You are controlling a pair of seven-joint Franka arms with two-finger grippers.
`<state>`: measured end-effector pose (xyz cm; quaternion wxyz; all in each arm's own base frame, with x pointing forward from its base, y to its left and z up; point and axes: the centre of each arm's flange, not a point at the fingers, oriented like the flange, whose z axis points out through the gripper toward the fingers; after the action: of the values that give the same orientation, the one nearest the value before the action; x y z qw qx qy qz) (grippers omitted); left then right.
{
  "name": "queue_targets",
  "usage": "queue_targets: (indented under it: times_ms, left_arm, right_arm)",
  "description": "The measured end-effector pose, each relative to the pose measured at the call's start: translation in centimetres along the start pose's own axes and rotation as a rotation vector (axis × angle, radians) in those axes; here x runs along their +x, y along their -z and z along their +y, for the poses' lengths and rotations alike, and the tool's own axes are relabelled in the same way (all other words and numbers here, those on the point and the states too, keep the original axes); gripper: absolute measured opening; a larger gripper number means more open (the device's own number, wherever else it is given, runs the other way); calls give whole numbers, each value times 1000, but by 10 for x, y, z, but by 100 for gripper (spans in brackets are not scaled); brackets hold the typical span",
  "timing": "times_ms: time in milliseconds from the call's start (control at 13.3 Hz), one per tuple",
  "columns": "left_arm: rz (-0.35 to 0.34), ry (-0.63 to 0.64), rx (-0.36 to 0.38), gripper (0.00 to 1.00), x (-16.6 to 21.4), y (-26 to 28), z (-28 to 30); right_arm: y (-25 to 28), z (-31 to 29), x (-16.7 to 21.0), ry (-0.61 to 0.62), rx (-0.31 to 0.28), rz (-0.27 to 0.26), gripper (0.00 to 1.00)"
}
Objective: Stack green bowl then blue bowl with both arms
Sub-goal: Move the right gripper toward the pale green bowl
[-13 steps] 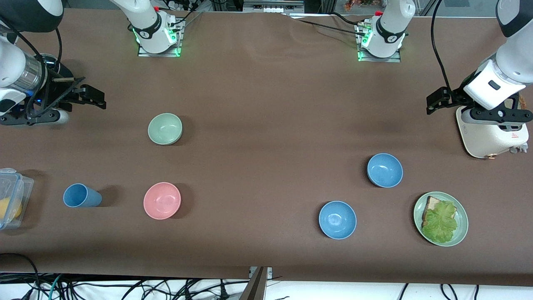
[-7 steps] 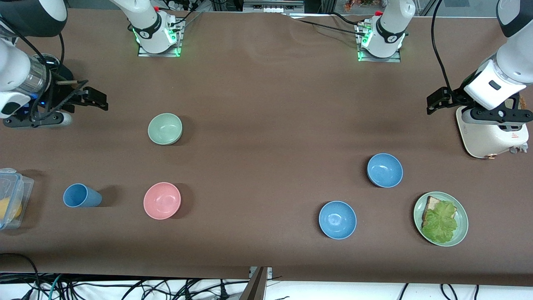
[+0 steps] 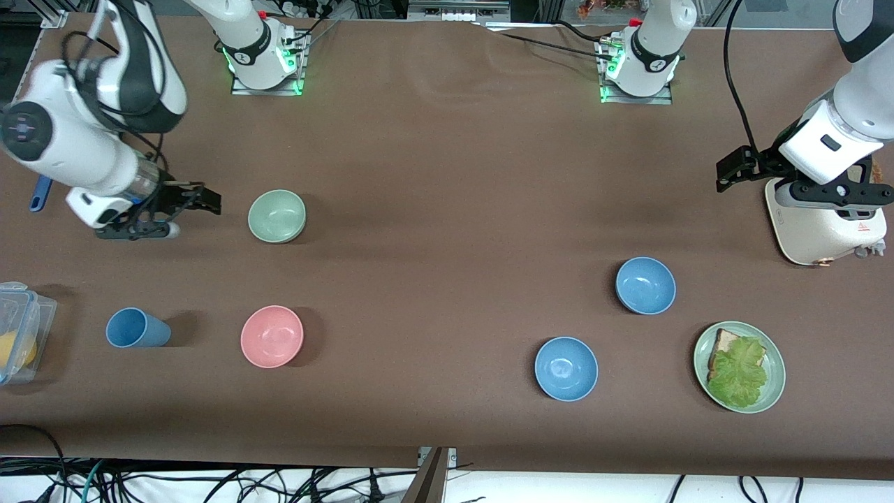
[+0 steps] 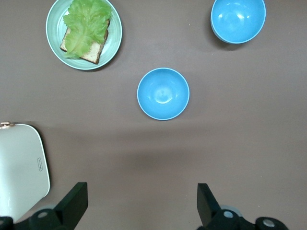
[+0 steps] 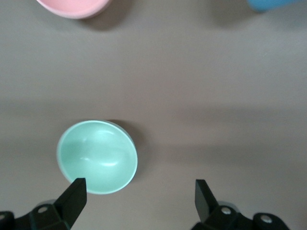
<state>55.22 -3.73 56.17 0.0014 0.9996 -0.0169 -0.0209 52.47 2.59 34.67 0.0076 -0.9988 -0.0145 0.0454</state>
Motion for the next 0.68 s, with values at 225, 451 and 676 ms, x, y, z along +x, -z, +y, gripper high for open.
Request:
queue_targets:
  times_ms: [225,451,676]
  left_arm:
    - [0,0,0,100,0,0,0]
    - [0,0,0,100,0,0,0]
    - [0,0,0,100,0,0,0]
  right_arm:
    - [-66,3,-32,-4,-5,16,100]
    - [-112,3,-48,-3,-13,50,99]
    - [-139,1,-47,3,-21,60,98]
